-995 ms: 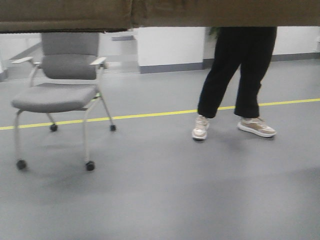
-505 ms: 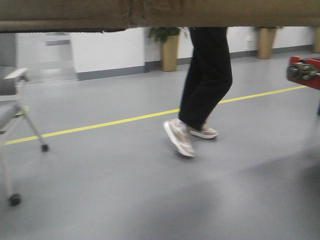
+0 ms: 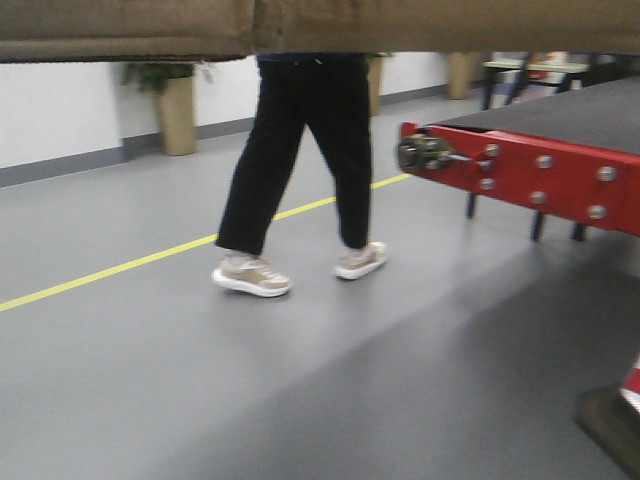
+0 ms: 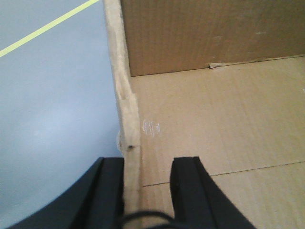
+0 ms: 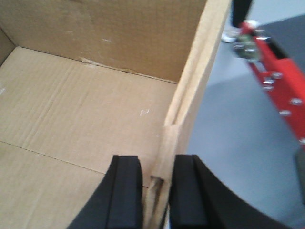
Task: Grab carton from right shelf to conveyor
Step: 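Hold the carton with both grippers while driving to the conveyor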
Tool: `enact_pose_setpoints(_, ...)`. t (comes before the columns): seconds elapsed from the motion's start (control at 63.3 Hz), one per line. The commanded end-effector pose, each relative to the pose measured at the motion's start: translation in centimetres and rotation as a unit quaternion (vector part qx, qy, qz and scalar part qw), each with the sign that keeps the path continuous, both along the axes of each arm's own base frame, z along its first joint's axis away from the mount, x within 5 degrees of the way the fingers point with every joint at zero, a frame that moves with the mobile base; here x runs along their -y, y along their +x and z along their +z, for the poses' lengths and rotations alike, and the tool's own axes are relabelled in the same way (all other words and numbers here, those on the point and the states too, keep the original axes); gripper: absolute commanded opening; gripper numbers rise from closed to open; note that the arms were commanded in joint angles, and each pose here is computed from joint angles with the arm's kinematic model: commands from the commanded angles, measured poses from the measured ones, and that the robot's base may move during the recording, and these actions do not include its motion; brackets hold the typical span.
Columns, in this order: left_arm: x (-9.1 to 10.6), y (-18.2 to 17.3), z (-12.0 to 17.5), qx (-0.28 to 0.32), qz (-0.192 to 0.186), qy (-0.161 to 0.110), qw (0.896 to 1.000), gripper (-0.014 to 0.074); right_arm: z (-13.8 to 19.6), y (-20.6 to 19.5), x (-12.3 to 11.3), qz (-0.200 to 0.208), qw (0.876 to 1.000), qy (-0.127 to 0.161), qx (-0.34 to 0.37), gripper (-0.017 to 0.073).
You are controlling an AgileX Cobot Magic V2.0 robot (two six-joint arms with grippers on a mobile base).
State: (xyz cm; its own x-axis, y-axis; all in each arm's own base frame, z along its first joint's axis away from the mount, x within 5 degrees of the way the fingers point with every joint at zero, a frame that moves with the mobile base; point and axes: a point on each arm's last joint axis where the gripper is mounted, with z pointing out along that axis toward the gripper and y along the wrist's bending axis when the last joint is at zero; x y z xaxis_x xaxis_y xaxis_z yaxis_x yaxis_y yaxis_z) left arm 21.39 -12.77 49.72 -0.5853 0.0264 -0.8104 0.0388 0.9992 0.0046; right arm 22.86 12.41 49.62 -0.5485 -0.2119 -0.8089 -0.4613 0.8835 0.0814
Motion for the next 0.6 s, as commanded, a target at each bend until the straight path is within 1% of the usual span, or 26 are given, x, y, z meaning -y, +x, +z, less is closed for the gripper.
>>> enact_pose_setpoints(0.0, 1.2, -0.46, 0.79, 0.028, -0.054, -0.034, 0.998, -0.0017, 0.97, -0.26, -0.78, 0.024, 0.998, 0.041, 0.031, -0.0059)
enact_pose_setpoints(0.584, 1.15, -0.44, 0.82, 0.031, -0.053, -0.031, 0.998, -0.0017, 0.98, -0.26, -0.78, 0.024, 0.998, 0.042, 0.032, -0.0059)
